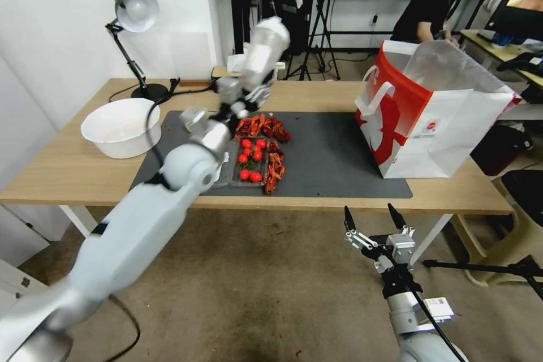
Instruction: Pick up the trash from the table and place it into the takeout bag.
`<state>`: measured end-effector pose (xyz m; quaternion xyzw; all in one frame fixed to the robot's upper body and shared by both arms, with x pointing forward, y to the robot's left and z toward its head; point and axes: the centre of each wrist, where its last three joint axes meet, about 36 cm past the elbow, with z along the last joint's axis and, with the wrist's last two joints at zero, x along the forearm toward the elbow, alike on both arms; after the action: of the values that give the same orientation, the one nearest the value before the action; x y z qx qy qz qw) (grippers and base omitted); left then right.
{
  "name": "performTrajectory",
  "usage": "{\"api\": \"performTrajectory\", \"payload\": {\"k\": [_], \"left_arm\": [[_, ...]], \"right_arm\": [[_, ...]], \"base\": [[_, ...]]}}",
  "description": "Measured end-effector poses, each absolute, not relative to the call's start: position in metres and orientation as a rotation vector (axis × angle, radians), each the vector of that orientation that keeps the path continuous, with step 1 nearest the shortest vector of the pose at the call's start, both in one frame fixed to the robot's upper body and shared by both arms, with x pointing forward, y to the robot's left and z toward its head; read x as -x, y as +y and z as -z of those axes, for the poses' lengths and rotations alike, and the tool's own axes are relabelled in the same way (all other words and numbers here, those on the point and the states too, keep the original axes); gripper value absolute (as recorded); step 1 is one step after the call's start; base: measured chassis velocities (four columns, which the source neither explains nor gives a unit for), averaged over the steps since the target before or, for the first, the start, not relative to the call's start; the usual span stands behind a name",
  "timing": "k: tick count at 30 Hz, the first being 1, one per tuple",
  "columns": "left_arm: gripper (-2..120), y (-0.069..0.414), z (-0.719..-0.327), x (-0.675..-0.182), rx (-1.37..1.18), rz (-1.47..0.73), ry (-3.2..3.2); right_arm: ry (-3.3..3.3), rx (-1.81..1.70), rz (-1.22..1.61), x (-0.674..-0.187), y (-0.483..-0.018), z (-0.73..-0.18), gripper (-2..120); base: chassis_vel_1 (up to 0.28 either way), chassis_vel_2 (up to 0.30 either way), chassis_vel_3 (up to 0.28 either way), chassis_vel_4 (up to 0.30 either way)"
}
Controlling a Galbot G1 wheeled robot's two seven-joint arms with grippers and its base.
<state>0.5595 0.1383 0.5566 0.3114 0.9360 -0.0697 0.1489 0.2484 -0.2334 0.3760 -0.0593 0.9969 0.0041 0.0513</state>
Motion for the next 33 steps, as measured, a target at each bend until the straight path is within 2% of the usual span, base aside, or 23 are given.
{"api": "performTrajectory", "payload": {"k": [3,10,15,25,27,33], "left_arm": [[47,0.124,-0.564,-0.566,-0.931,0.197,2.673],[47,0.035,-0.586,-0.589,-1.151,0.155,2.592],[47,-0.005,-0.587,-0.603,-1.262,0.082,2.56],[47,-0.05,-0.611,-0.628,-1.338,-0.102,2.497],[47,-0.056,-0.62,-0.635,-1.362,-0.237,2.45],[47,-0.062,-0.634,-0.643,-1.397,-0.439,2.387]], "right_arm": [[3.032,0.18,-0.013,-0.248,-0.232,-0.376,100],[3.039,0.172,-0.02,-0.242,-0.227,-0.374,100],[3.038,0.17,-0.02,-0.24,-0.228,-0.372,100],[3.034,0.161,-0.023,-0.239,-0.229,-0.369,100],[3.032,0.156,-0.026,-0.239,-0.23,-0.367,100],[3.032,0.147,-0.025,-0.24,-0.233,-0.365,100]], "base": [[0.0,0.0,0.0,0.0],[0.0,0.0,0.0,0.0],[0.0,0.0,0.0,0.0],[0.0,0.0,0.0,0.0],[0.0,0.0,0.0,0.0],[0.0,0.0,0.0,0.0]]}}
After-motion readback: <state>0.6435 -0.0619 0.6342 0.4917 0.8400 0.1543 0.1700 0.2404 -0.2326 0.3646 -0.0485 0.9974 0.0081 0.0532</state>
